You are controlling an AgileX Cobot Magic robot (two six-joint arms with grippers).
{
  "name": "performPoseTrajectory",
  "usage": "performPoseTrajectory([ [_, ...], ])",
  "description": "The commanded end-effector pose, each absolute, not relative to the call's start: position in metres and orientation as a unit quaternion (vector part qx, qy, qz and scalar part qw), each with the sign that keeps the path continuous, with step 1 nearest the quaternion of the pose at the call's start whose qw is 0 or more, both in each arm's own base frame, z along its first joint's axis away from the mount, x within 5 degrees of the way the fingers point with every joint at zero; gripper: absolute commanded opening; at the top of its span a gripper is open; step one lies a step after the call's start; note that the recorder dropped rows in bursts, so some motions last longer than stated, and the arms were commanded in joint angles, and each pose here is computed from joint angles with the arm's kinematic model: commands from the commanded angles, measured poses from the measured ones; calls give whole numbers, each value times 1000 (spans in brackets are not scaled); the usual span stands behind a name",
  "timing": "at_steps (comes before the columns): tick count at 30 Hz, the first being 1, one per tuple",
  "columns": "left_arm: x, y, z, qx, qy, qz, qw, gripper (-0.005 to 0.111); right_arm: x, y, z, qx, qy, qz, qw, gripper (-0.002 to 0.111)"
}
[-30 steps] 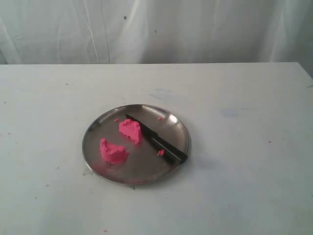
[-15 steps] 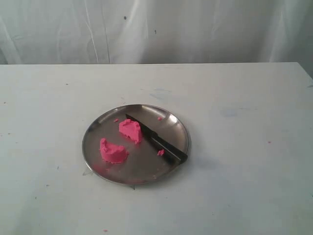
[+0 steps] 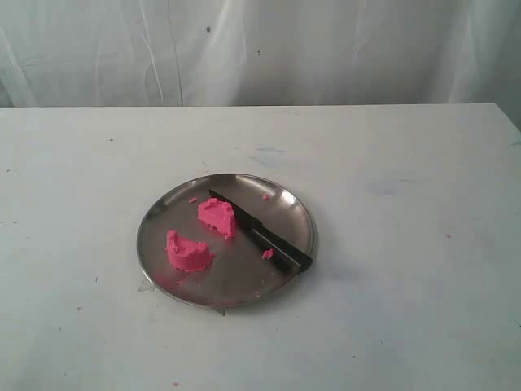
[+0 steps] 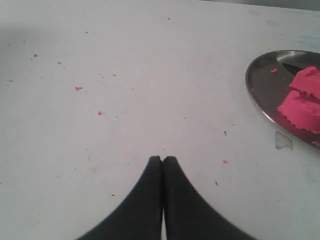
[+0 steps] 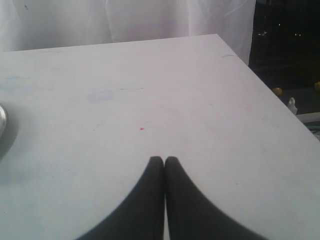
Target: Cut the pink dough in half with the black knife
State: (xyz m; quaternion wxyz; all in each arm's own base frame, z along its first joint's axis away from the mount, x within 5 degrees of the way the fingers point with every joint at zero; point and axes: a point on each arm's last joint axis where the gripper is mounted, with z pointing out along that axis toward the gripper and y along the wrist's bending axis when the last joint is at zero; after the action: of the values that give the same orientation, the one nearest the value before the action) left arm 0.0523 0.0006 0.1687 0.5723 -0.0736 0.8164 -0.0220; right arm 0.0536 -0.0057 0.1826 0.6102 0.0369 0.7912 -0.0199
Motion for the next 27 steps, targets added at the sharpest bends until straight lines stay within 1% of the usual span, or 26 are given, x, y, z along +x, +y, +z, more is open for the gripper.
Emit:
performPoseTrajectory([
  [1, 52, 1, 167, -52, 819, -5, 571, 0, 53, -6, 183, 35, 790, -26, 612, 0],
  [27, 52, 1, 167, -53, 819, -6, 571, 0, 53, -5, 183, 29, 790, -21, 612, 0],
])
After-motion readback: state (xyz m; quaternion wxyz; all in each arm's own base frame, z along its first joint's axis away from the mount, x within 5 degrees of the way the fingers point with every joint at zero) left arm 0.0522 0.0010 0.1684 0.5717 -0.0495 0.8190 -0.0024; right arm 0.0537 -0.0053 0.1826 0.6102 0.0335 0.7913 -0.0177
